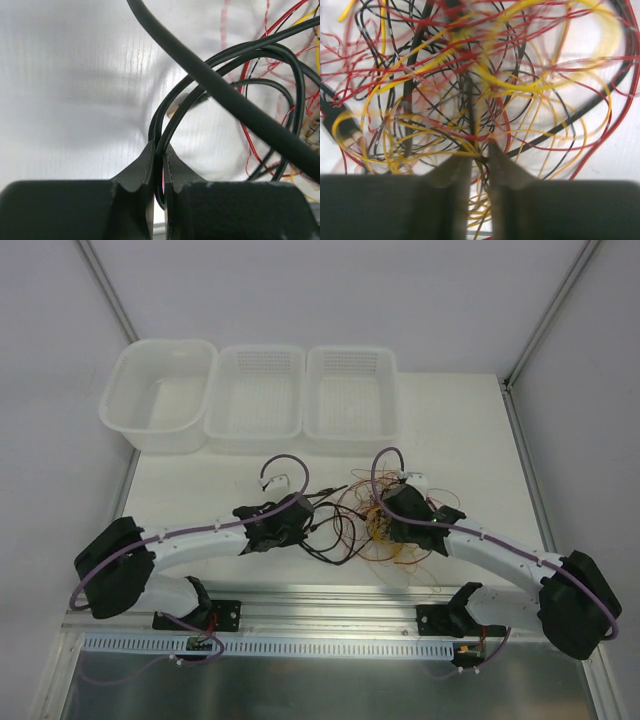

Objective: Untangle the cables

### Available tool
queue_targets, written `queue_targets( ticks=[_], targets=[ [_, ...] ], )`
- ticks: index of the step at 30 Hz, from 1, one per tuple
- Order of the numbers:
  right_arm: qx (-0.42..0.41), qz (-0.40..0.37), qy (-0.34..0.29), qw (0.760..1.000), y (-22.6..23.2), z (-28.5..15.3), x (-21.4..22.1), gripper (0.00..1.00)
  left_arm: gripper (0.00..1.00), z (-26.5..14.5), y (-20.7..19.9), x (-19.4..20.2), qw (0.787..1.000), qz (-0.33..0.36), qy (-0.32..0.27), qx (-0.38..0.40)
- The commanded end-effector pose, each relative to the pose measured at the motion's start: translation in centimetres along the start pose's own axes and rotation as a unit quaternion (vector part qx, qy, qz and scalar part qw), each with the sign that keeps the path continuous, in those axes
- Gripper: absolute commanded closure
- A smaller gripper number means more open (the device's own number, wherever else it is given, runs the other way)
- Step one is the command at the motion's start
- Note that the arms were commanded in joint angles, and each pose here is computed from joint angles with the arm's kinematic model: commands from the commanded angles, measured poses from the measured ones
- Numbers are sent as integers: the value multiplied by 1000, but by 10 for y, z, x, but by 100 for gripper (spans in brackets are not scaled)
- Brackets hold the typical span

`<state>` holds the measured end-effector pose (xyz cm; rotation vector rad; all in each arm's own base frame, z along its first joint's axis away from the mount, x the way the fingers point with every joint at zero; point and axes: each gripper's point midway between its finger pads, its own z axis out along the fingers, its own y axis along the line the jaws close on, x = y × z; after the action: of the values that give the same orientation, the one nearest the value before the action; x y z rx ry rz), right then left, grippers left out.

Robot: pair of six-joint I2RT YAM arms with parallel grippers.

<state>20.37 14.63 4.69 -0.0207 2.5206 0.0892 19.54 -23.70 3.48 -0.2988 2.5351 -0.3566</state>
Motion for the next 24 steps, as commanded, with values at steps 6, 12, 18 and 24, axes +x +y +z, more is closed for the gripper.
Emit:
queue_targets(
  ticks=[6, 12, 18, 24],
  targets=[
    [77, 62, 47, 994, -46, 10, 17, 100, 100, -78, 36, -54, 992, 91, -86, -20],
    [115, 106, 33, 987, -81, -1, 15, 99, 100, -125, 79, -89, 988, 69, -134, -44],
    [130, 154, -22, 979, -107, -30, -2, 99, 100, -173, 127, -117, 976, 46, -187, -98],
    [155, 150, -68, 974, -130, -61, -23, 99, 100, -193, 147, -123, 969, 67, -200, -132]
  ],
)
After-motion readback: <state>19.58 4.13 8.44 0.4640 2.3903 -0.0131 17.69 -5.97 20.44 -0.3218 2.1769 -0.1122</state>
